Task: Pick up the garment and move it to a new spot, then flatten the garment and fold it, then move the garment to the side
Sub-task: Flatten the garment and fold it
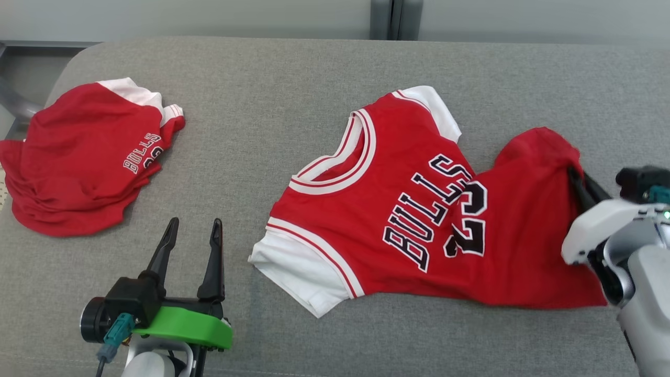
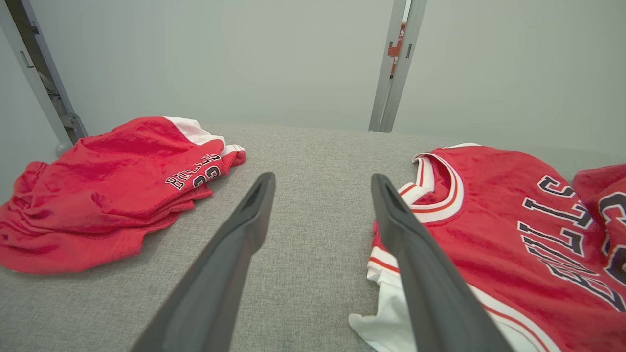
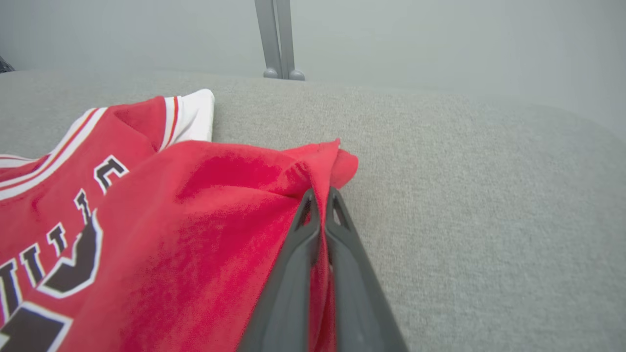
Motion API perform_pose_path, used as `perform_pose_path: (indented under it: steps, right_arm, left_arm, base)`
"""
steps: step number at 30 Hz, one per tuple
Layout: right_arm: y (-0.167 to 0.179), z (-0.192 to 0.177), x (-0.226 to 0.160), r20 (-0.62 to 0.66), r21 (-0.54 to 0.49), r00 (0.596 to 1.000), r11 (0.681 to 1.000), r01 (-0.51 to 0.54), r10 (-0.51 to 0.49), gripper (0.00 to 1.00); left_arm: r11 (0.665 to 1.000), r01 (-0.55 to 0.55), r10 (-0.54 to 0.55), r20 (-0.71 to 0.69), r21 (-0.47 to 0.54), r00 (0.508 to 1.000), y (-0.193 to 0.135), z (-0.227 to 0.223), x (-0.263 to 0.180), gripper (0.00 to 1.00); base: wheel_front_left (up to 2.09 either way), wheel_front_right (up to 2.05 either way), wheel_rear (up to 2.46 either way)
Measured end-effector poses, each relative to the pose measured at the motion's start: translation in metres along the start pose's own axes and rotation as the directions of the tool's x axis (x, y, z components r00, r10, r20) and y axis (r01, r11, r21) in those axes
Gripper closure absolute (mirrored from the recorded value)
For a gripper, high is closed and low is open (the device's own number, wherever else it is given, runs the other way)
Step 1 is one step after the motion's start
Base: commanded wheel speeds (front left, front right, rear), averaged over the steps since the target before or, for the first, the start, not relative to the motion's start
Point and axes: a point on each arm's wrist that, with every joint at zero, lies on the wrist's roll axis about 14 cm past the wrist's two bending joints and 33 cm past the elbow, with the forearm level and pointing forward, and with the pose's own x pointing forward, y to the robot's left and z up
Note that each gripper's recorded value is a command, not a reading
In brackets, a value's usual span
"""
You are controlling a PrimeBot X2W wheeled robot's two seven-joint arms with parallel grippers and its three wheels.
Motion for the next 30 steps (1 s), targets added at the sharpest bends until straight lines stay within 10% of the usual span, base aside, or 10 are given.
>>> perform_pose_path:
  steps: [15,16,17,30]
  right_arm:
    - [-0.004,0.061,0.065,0.131,-0.008,0.991,1.0,0.021,-0.02,1.0]
    - [-0.003,0.058,0.067,0.128,-0.005,0.992,1.0,0.021,-0.02,0.65]
    - [-0.002,0.057,0.068,0.128,-0.003,0.992,1.0,0.022,-0.021,0.0]
    - [-0.012,0.071,0.03,0.227,-0.021,0.973,0.999,0.048,-0.042,0.0]
  left_arm:
    - [0.999,-0.04,0.04,-0.018,0.0,0.999,0.012,-0.005,0.002,0.0]
    - [0.999,-0.042,0.042,-0.02,0.0,0.999,0.013,-0.006,0.002,0.0]
    - [0.999,-0.042,0.042,-0.022,-0.001,0.999,0.013,-0.007,0.002,0.0]
    - [1.0,-0.015,0.015,0.004,-0.002,1.0,0.005,0.002,0.0,0.0]
  base:
    - [0.0,0.0,0.0]
    - [0.0,0.0,0.0]
    - [0.0,0.0,0.0]
    - [0.0,0.0,0.0]
